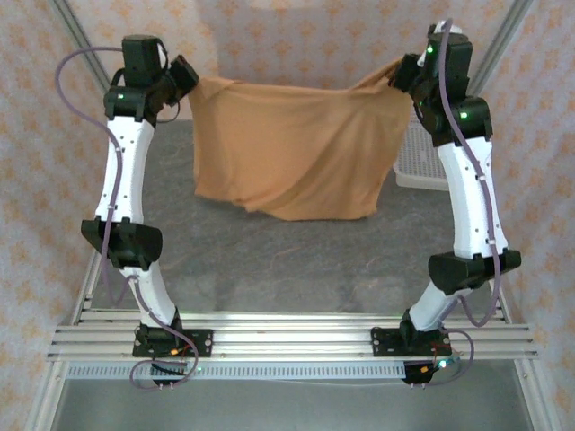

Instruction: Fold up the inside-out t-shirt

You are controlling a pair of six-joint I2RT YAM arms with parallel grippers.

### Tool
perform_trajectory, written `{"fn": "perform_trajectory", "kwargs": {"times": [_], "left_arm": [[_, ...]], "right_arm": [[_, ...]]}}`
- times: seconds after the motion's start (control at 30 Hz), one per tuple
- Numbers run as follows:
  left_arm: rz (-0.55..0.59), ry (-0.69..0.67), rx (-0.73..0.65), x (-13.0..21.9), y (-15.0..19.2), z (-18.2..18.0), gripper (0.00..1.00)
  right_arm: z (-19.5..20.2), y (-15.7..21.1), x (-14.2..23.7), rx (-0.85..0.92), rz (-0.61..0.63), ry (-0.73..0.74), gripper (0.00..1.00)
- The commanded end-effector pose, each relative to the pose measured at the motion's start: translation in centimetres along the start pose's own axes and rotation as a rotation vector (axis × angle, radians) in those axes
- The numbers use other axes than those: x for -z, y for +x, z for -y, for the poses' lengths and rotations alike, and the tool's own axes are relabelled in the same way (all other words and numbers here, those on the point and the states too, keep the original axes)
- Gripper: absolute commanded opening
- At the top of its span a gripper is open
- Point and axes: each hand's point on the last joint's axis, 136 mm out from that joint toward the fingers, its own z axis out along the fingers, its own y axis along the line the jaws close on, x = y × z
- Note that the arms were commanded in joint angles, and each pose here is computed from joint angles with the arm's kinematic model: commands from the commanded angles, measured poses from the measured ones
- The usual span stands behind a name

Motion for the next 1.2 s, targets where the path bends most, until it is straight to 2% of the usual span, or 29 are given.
{"fn": "perform_trajectory", "kwargs": {"times": [0.0, 0.13, 0.23, 0.27, 0.33, 0.43, 0.6, 0.7, 0.77, 0.87, 1.03, 1.17], "left_arm": [[0.089, 0.165, 0.003, 3.0, -3.8, 3.7, 0.0], [0.098, 0.184, -0.059, 5.7, -3.2, 4.0, 0.0], [0.073, 0.152, -0.071, 6.9, 0.2, 1.6, 0.0], [0.054, 0.107, -0.071, 7.1, 2.0, -0.3, 0.0], [0.022, -0.01, -0.058, 8.1, 6.1, -4.8, 0.0], [-0.054, -0.182, -0.02, 9.0, 13.7, -12.5, 0.0], [-0.391, -0.412, 0.1, 8.4, 27.3, -22.9, 0.0], [-0.519, -0.483, 0.162, 8.0, 31.9, -25.9, 0.0], [-0.532, -0.507, 0.178, 8.0, 33.2, -26.7, 0.0], [-0.498, -0.544, 0.161, 8.6, 32.8, -27.1, 0.0], [-0.453, -0.58, 0.104, 10.5, 30.4, -26.1, 0.0], [-0.463, -0.551, 0.124, 11.4, 31.0, -25.4, 0.0]], "right_arm": [[-1.5, -3.8, 2.3, 0.046, 0.117, -0.082, 0.0], [-1.7, -2.7, 4.9, 0.052, 0.122, -0.145, 0.0], [-1.3, 0.9, 6.9, 0.026, 0.09, -0.21, 0.0], [-1.0, 2.8, 7.7, 0.012, 0.061, -0.235, 0.0], [-0.3, 7.7, 8.6, -0.034, -0.031, -0.278, 0.0], [1.1, 16.8, 9.7, -0.115, -0.215, -0.321, 0.0], [5.9, 32.7, 10.6, -0.278, -0.538, -0.214, 0.0], [8.2, 39.6, 11.7, -0.366, -0.687, -0.136, 0.0], [8.6, 42.2, 12.5, -0.418, -0.736, -0.133, 0.0], [9.0, 43.8, 13.4, -0.466, -0.761, -0.127, 0.0], [9.7, 43.0, 15.2, -0.448, -0.733, -0.109, 0.0], [9.5, 43.1, 16.3, -0.466, -0.748, -0.119, 0.0]]}}
